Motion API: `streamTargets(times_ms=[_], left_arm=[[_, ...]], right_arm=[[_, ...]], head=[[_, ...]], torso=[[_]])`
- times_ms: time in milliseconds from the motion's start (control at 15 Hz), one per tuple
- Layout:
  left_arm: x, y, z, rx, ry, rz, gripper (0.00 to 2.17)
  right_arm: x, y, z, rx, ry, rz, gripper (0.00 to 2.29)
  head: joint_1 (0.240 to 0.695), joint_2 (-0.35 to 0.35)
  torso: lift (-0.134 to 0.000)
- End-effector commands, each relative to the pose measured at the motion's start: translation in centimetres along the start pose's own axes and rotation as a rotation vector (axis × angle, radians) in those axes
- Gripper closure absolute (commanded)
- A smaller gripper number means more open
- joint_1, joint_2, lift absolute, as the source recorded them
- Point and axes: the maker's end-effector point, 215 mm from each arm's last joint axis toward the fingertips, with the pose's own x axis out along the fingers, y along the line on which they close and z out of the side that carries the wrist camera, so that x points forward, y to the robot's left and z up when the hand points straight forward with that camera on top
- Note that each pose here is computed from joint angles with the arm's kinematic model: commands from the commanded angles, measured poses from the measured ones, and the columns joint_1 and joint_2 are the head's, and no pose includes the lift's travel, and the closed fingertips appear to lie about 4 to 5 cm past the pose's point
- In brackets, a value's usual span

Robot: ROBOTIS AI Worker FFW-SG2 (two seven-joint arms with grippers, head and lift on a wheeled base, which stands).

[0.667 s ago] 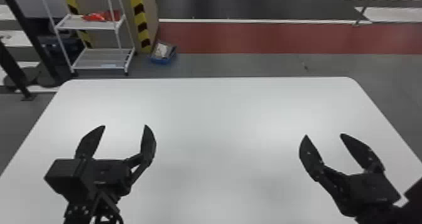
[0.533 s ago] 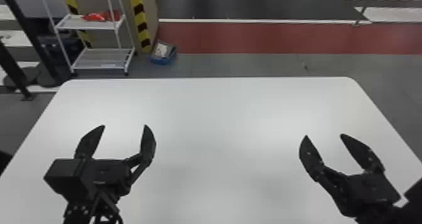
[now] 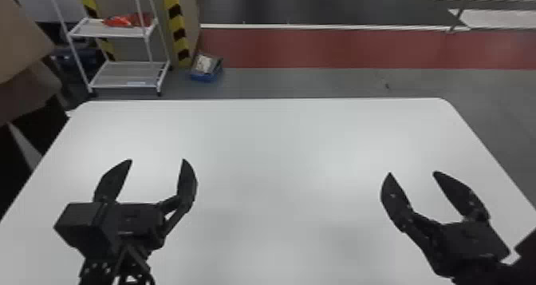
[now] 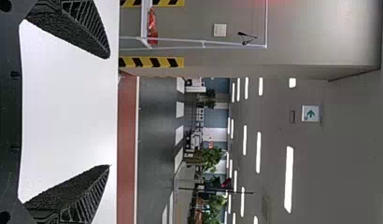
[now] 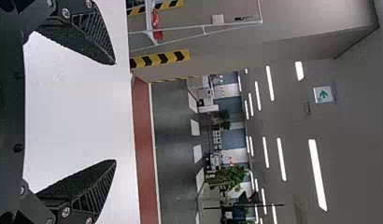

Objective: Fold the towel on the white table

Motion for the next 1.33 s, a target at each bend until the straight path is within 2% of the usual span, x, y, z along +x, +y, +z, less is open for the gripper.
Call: streamTargets(times_ms=[0, 1267], left_arm=[[0.0, -0.04, -0.07, 0.0, 0.002, 0.002, 0.03], [-0.23, -0.11, -0.05, -0.005, 0.002, 0.008, 0.03]], right_arm=[[-0.05, -0.23, 0.16, 0.007, -0.005, -0.004, 0.14], [-0.02, -0.34, 0.01, 0.015, -0.002, -0.006, 0.14]], head=[[0.695, -0.015], [0.695, -0.022]], torso=[[-0.123], [-0.123]])
